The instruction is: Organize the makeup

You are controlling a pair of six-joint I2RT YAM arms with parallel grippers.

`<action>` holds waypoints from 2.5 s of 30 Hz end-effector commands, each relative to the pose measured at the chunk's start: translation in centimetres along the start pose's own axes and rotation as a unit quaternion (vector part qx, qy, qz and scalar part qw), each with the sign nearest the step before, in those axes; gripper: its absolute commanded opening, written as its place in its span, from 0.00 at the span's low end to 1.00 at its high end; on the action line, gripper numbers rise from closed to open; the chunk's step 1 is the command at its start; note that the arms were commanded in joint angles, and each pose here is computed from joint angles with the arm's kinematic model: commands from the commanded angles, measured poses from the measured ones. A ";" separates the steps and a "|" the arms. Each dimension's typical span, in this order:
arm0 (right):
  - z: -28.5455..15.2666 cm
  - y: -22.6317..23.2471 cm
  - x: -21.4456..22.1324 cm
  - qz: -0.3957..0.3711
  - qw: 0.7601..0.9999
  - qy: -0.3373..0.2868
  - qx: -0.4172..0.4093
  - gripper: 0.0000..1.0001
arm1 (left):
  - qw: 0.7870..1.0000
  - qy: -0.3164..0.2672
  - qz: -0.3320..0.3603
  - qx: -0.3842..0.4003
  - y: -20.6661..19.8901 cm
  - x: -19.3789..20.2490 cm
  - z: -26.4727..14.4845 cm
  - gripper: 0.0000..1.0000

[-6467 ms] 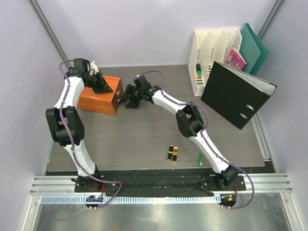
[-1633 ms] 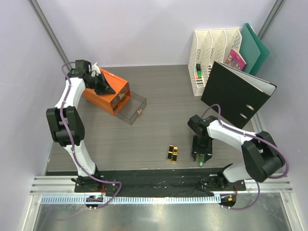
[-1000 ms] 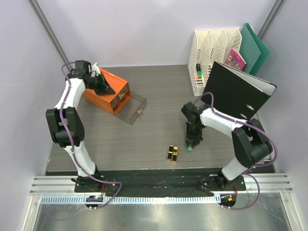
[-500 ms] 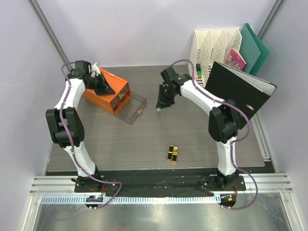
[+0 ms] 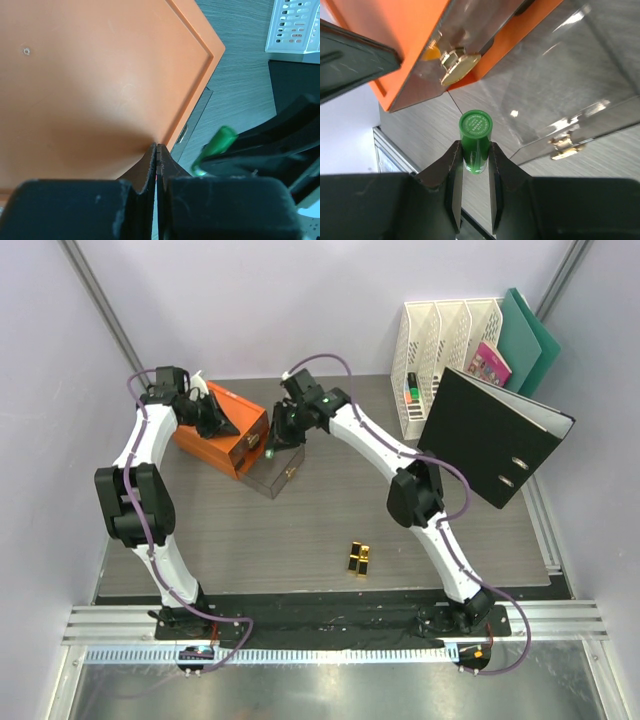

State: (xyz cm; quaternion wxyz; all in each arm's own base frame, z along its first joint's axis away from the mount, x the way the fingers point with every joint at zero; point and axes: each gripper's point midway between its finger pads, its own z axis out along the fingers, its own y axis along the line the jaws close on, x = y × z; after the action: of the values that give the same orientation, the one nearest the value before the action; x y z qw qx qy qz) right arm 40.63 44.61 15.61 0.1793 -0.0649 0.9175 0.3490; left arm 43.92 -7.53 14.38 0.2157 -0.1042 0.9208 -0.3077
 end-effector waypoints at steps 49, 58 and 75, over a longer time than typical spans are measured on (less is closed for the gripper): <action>-16.7 -16.2 25.1 0.090 0.921 0.284 0.249 0.57 | 0.954 0.226 -0.072 -0.183 9.9 12.1 2.2 0.00; -14.7 -16.3 26.8 0.084 0.909 0.325 0.249 0.54 | 0.954 0.227 -0.072 -0.183 9.9 12.3 2.2 0.00; -14.1 -20.0 30.0 0.082 0.888 0.355 0.281 0.45 | 0.953 0.226 -0.071 -0.187 10.1 12.2 2.1 0.00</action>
State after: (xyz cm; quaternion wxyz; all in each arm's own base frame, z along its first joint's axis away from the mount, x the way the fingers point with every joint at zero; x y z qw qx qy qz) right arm 14.05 21.21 3.07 -0.1763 -0.0461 0.9815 0.0579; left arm 44.04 -7.56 14.36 0.2069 -0.1052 0.9227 -0.3078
